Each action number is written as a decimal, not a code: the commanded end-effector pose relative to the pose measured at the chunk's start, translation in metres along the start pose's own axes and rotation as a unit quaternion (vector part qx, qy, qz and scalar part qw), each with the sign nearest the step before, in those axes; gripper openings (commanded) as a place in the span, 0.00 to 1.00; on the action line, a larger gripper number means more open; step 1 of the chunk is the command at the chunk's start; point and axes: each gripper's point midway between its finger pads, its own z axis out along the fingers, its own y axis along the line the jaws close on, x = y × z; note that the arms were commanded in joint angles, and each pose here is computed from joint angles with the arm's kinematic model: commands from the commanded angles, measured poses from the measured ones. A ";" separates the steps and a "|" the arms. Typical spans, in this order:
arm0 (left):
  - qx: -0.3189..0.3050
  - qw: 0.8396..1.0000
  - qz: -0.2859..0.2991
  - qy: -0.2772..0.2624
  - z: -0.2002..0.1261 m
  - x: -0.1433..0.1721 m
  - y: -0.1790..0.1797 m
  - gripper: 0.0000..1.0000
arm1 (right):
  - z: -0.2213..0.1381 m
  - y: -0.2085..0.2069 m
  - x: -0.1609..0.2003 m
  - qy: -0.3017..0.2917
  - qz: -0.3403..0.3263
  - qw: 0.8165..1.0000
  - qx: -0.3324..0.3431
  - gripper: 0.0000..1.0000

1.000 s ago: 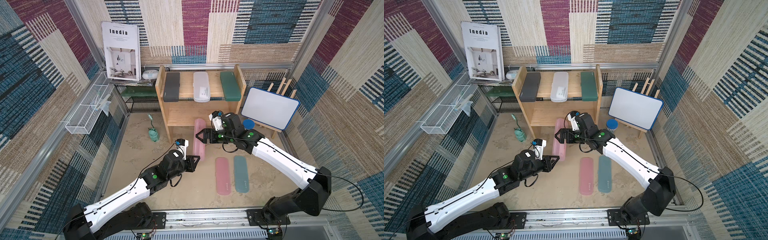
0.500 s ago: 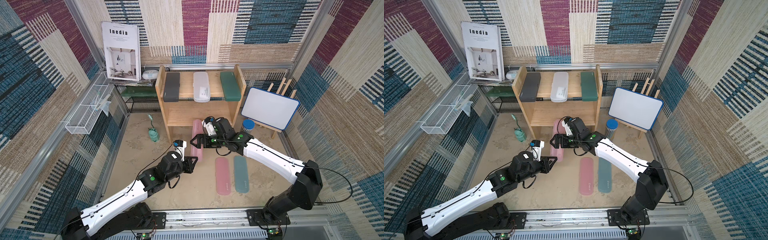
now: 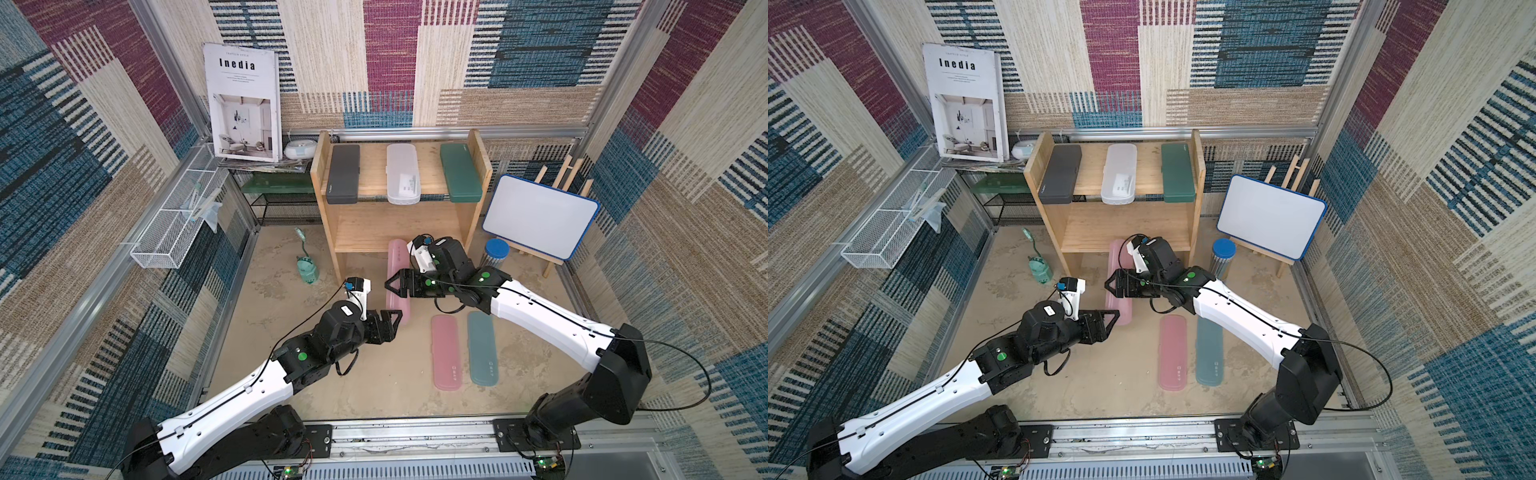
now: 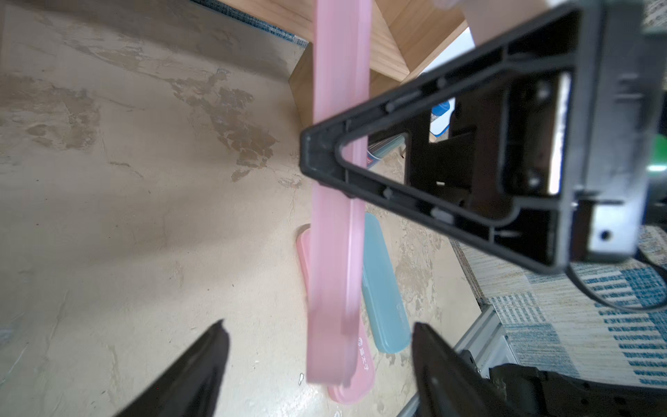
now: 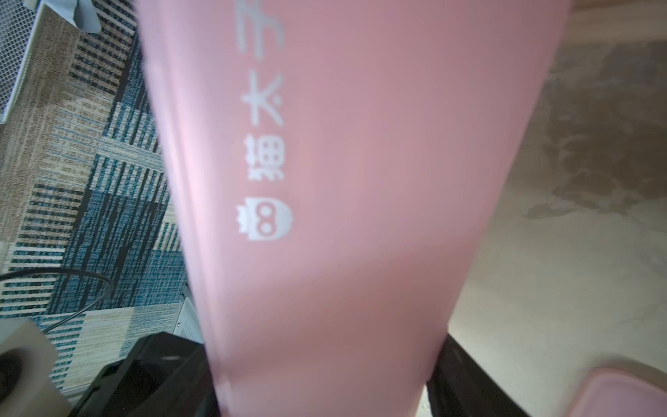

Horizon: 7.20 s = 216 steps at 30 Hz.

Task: Remove the pencil cases from the shelf
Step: Pick up the pencil case from the shelf, then place the pencil case at the center of the board, then pick up the pencil case from the shelf, then place the pencil case at the center of the board.

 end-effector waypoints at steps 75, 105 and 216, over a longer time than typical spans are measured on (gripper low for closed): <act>0.166 0.915 -0.197 -0.311 -0.079 -0.273 -0.019 0.99 | -0.088 -0.071 -0.014 -0.091 -0.041 0.975 0.199 0.99; 0.117 0.913 -0.208 -0.331 -0.069 -0.293 0.008 0.36 | -0.076 -0.083 -0.012 -0.076 -0.038 0.977 0.195 0.99; -0.134 0.948 0.070 -0.278 -0.135 -0.123 0.084 0.83 | 0.151 -0.046 0.132 0.238 -0.036 0.963 0.124 0.88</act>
